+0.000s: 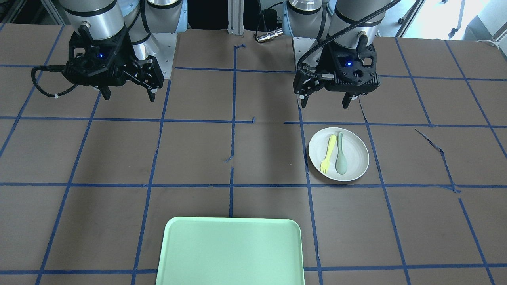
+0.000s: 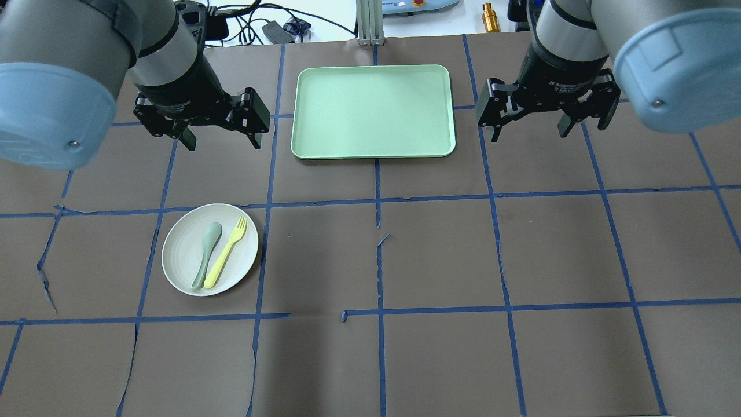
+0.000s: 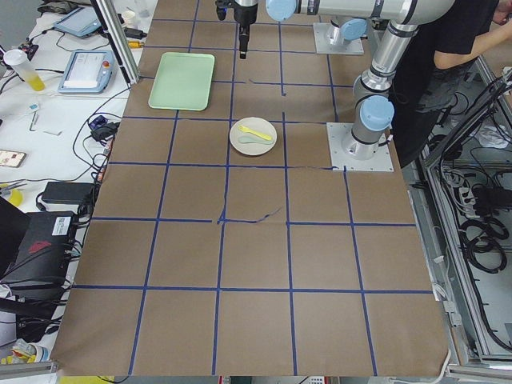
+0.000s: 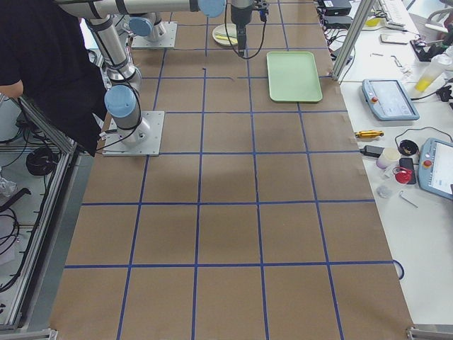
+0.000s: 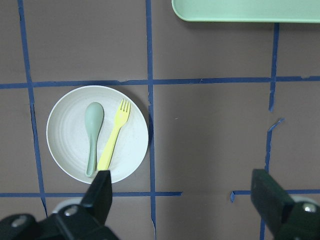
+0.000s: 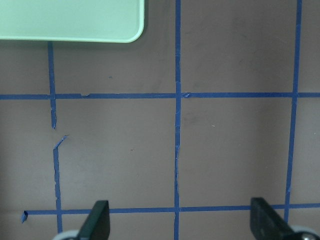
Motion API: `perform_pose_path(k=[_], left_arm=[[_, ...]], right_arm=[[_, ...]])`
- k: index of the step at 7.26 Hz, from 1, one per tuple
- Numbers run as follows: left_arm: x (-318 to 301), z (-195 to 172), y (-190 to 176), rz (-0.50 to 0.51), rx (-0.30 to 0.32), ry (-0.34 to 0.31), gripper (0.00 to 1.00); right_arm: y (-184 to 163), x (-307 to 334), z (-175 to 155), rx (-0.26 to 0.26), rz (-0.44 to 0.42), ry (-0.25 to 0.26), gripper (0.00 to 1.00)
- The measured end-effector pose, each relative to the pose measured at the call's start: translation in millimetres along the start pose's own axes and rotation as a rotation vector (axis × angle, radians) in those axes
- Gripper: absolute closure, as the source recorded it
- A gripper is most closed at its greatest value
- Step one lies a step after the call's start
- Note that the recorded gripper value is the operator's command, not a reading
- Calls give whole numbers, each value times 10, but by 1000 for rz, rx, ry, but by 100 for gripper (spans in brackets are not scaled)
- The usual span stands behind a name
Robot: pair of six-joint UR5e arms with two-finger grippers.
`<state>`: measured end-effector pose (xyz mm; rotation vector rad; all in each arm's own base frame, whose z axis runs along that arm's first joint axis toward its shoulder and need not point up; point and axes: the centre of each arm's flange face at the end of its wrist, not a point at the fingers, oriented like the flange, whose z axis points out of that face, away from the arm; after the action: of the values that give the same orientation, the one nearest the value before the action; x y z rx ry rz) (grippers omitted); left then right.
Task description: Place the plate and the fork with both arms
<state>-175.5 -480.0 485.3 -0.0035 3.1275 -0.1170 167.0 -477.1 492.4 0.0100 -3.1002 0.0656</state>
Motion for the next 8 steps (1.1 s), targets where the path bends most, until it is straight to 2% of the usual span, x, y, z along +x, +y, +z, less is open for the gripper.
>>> perform_pose_path(k=[4, 8], left_arm=[[2, -3, 6, 0, 1, 2, 0], [7, 7, 13, 1, -3, 1, 0]], right_arm=[[-22, -7, 17, 5, 1, -4, 0], [-100, -31, 5, 52, 1, -14, 0]])
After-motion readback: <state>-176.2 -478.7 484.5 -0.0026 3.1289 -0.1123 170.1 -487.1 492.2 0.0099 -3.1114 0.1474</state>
